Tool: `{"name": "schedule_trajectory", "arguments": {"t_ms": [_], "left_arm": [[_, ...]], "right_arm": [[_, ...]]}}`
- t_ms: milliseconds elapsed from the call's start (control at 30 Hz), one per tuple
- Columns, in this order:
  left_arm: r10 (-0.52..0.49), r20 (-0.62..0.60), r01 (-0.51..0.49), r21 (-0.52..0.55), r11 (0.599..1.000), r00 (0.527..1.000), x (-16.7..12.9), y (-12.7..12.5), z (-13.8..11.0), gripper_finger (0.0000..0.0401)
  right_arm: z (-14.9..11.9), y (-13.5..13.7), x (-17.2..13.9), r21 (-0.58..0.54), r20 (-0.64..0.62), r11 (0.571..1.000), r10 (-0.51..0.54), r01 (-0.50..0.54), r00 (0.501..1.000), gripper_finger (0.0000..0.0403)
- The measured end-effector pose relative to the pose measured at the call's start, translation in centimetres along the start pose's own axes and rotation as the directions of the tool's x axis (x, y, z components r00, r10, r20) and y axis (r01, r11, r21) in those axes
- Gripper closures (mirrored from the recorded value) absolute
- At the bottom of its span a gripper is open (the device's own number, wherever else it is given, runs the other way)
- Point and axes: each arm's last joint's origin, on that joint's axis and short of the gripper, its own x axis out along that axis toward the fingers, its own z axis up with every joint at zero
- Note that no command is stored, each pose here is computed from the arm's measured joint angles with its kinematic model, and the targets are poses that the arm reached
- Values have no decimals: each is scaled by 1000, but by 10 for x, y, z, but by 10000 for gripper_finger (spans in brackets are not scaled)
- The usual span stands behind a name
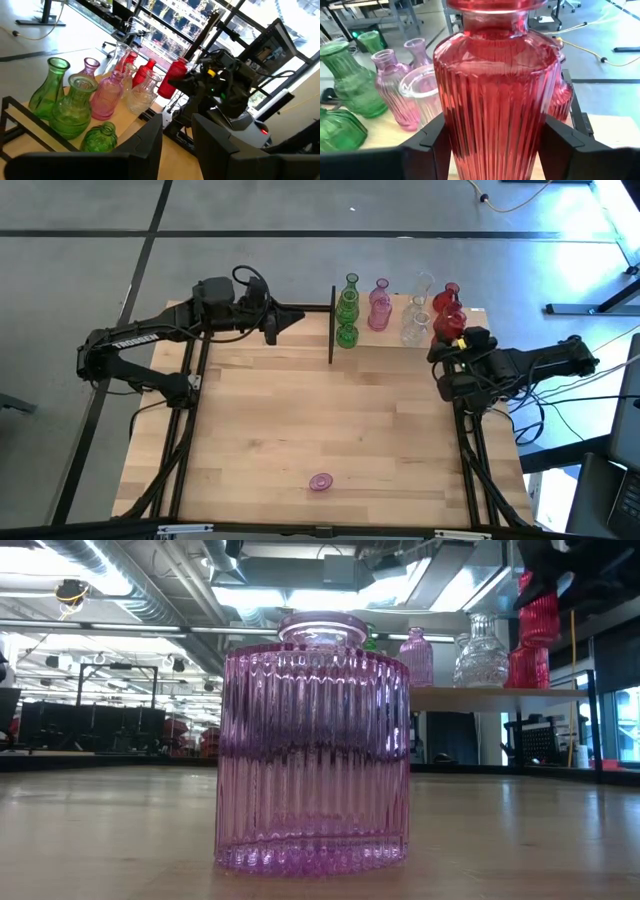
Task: Sort vases onto shelf
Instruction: Put the red vase on the shelf aligned with the other red vases
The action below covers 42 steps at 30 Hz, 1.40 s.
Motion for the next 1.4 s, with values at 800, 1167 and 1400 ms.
{"name": "schedule_trajectory", "arguments": {"t_ms": [800,1167,1400], "left_arm": [[17,-23,-17,3,1000,1000,10,3,-5,303],[-10,32,10,3,1000,999,10,0,1,303],[47,65,-48,23,999,997,9,11,6,303]], "right_arm": [[-19,-8,16,1,-42,993,-121,121,992,203],[-17,-10,21,50,-52,982,-179,182,982,203],[-18,-10,21,76,-75,979,-183,188,980,203]]}}
